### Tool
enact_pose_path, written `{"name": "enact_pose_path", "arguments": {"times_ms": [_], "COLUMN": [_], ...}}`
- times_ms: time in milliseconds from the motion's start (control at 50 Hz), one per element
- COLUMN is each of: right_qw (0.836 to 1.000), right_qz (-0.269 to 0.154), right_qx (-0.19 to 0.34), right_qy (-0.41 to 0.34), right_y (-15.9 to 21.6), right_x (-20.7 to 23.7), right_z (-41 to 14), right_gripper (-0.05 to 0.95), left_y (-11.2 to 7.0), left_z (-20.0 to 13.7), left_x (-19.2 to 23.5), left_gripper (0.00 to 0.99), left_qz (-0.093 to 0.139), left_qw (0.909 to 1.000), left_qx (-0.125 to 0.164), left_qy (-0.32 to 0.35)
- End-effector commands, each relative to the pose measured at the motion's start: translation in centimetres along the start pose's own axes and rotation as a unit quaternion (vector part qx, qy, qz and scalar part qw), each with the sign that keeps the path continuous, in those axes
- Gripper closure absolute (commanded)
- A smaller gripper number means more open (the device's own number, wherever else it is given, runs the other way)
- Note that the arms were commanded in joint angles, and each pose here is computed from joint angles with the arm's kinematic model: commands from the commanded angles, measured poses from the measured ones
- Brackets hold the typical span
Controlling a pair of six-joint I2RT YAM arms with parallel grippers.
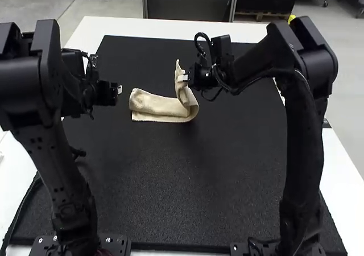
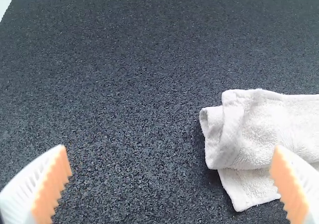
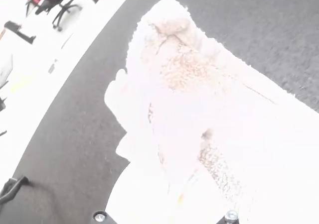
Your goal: Fold the towel.
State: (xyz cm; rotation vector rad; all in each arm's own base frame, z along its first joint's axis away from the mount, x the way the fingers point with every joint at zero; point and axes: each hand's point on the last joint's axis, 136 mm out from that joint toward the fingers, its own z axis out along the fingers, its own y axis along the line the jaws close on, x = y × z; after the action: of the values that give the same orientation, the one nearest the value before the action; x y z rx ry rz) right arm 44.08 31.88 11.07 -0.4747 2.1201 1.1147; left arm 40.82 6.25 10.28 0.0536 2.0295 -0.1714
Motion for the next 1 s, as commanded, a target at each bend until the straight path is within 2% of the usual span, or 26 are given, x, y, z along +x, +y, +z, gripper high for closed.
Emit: {"name": "enact_pose_path", "arguments": {"times_ms": [0, 200, 420, 980], "right_qw": [1.000, 0.999, 0.998, 0.997], "right_qz": [-0.013, -0.023, -0.032, -0.039], "right_qx": [-0.017, -0.032, -0.048, -0.064], "right_qy": [-0.006, 0.002, 0.009, 0.009], "right_y": [1.9, 3.4, 4.8, 5.4], "right_x": [-0.9, -0.5, -0.1, -0.6], "right_z": [1.1, 2.7, 4.4, 7.7], "right_gripper": [0.92, 0.92, 0.92, 0.92], "left_y": [0.4, 0.8, 0.4, -0.3], "left_z": [-0.9, -1.7, -2.3, -3.7], "left_x": [-0.7, -0.8, -0.5, -0.5], "left_gripper": [0.057, 0.057, 0.056, 0.056], "left_qz": [0.003, 0.002, 0.003, 0.005], "left_qw": [0.9998, 0.9996, 0.9996, 0.9993], "left_qx": [-0.008, -0.016, -0.015, -0.016], "left_qy": [-0.017, -0.023, -0.024, -0.034]}}
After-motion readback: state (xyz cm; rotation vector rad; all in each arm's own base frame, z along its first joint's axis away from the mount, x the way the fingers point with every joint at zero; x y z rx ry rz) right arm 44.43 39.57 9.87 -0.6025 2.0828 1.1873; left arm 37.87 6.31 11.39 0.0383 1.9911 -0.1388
